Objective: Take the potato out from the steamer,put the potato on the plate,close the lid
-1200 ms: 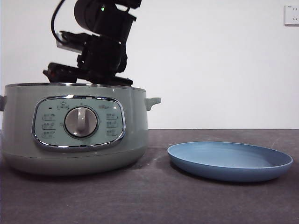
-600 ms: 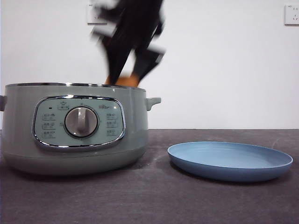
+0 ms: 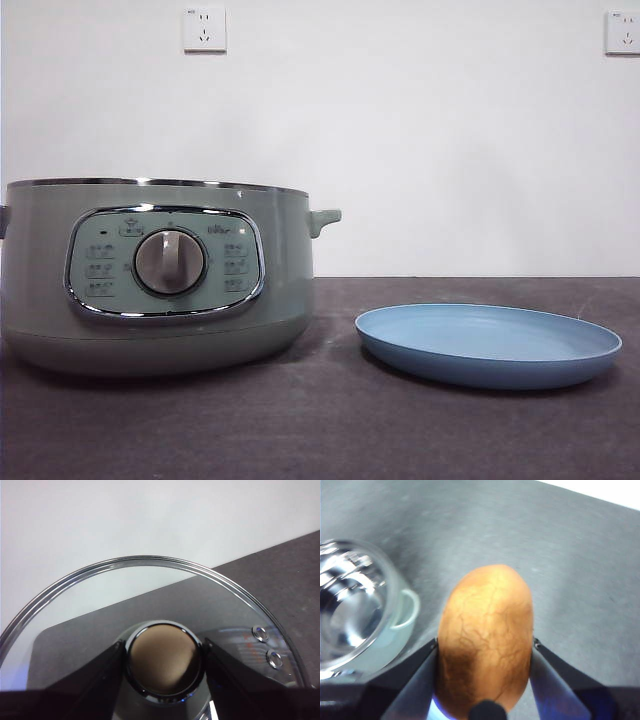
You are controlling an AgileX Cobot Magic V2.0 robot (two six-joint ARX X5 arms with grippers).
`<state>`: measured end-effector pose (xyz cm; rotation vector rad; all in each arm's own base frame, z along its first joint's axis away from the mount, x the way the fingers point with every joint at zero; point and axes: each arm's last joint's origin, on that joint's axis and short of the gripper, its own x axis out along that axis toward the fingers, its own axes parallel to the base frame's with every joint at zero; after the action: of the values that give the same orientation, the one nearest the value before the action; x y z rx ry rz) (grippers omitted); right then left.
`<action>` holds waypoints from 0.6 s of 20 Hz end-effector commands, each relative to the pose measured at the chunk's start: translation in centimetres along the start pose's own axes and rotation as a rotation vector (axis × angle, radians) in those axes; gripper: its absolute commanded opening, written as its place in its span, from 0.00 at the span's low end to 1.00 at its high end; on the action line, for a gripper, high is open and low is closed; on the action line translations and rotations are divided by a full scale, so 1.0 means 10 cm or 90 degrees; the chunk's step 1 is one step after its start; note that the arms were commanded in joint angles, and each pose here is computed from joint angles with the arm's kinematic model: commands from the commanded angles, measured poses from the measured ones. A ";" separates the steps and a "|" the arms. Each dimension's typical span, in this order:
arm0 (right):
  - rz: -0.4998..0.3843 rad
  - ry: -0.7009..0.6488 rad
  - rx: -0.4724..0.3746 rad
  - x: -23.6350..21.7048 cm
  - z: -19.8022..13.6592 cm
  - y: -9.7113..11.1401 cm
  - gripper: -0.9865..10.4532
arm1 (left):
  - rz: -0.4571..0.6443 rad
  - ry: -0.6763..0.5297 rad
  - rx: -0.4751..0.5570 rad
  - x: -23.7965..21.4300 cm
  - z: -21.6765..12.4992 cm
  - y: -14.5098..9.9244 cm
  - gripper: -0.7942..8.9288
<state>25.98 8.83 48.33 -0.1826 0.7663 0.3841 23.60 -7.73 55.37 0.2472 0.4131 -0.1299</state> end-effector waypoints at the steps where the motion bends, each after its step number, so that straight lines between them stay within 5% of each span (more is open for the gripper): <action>1: -0.009 0.049 0.051 0.16 -0.06 -0.05 0.08 | -0.011 0.024 0.011 -0.04 -0.04 0.00 0.07; 8: 0.018 0.265 0.056 1.04 -0.58 0.04 0.08 | -0.012 0.025 0.012 -0.04 -0.04 0.00 0.07; 12: 0.033 0.292 0.037 1.57 -0.94 0.18 0.08 | -0.012 0.025 0.012 -0.04 -0.04 0.00 0.07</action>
<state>29.47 11.71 31.36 -0.2014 1.2214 0.3725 23.83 -7.86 55.23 0.2452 0.4187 -0.1464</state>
